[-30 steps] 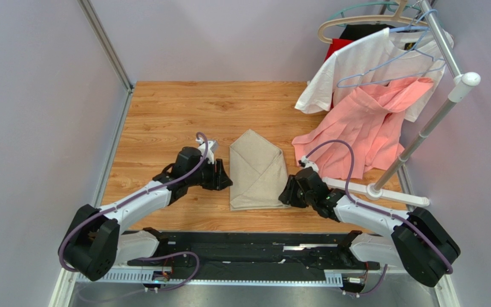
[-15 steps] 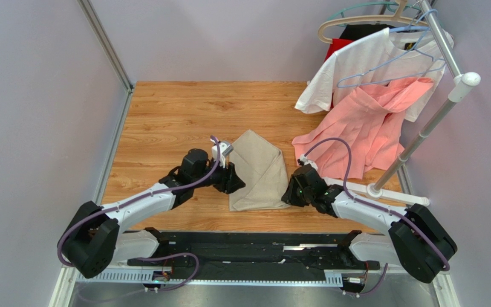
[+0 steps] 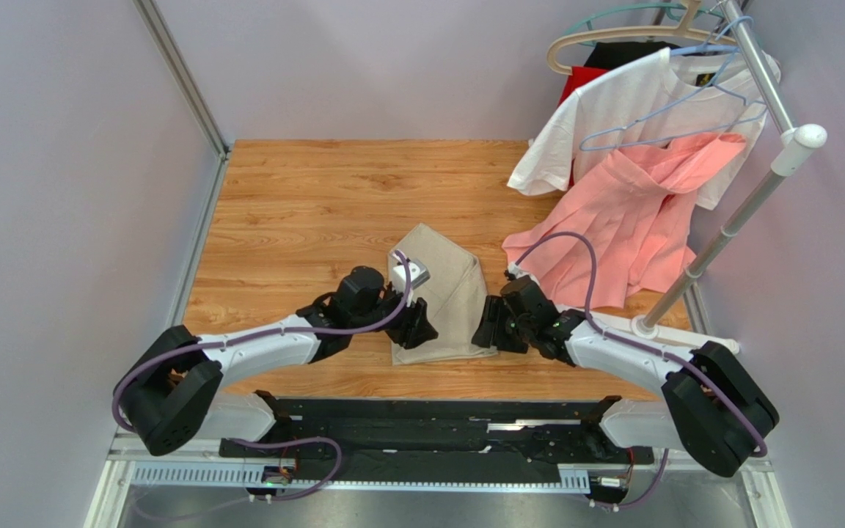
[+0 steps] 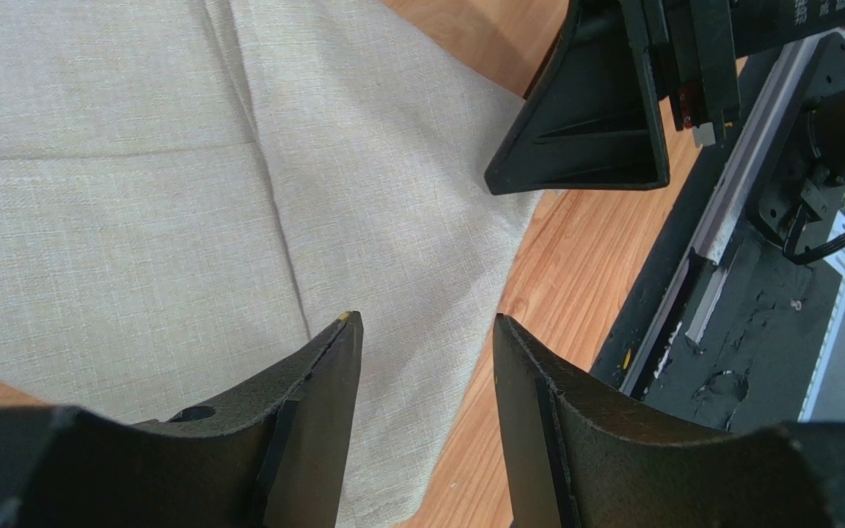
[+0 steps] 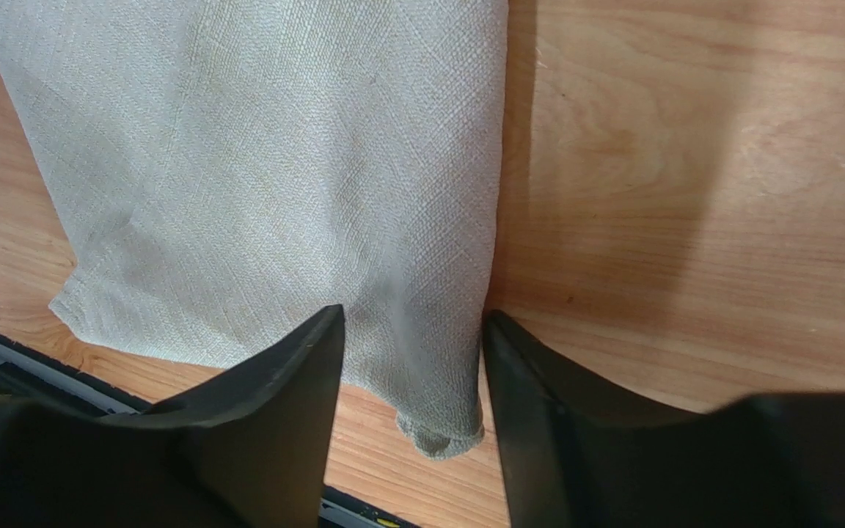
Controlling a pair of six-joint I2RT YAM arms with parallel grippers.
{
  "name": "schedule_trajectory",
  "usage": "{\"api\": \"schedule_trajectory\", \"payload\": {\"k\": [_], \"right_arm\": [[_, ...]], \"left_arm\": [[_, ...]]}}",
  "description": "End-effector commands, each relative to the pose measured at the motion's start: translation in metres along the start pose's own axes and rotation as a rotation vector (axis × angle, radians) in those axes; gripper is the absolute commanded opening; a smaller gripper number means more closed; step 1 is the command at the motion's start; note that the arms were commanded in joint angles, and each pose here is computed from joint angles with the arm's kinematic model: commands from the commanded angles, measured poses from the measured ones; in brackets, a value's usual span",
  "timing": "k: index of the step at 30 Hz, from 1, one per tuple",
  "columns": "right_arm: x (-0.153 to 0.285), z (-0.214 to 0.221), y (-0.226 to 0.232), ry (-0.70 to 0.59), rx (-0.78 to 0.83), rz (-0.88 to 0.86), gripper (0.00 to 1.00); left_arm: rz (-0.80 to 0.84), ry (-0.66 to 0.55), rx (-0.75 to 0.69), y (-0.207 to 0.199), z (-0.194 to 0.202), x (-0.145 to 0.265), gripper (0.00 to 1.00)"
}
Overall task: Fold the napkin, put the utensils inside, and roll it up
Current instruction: Roll the napkin with the utensil
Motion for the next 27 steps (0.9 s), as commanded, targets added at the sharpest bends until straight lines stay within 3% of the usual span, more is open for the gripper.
{"api": "schedule_trajectory", "payload": {"k": [1, 4, 13, 27], "right_arm": [[0.012, 0.000, -0.001, 0.020, 0.009, -0.025, 0.61], [0.021, -0.003, -0.001, 0.011, 0.003, -0.064, 0.68], [0.031, -0.012, -0.014, -0.004, -0.054, -0.106, 0.69], [0.024, -0.011, -0.016, 0.019, -0.079, -0.149, 0.68]], "left_arm": [[-0.002, -0.076, -0.124, -0.014, -0.016, -0.002, 0.56], [0.006, -0.082, -0.197, -0.027, -0.021, -0.007, 0.56], [-0.057, 0.036, -0.355, -0.037, 0.000, -0.032, 0.55], [-0.113, 0.138, -0.387, -0.031, 0.014, -0.045, 0.46]]}}
Point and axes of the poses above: each gripper's point midway between its finger pads, its own x axis back along the fingers, its own y axis along the line the jaws close on, z = x × y, the point moved 9 cm from there along x, back along the fingers, and after that the axes turned 5 degrees about -x, right-handed, at the moved point
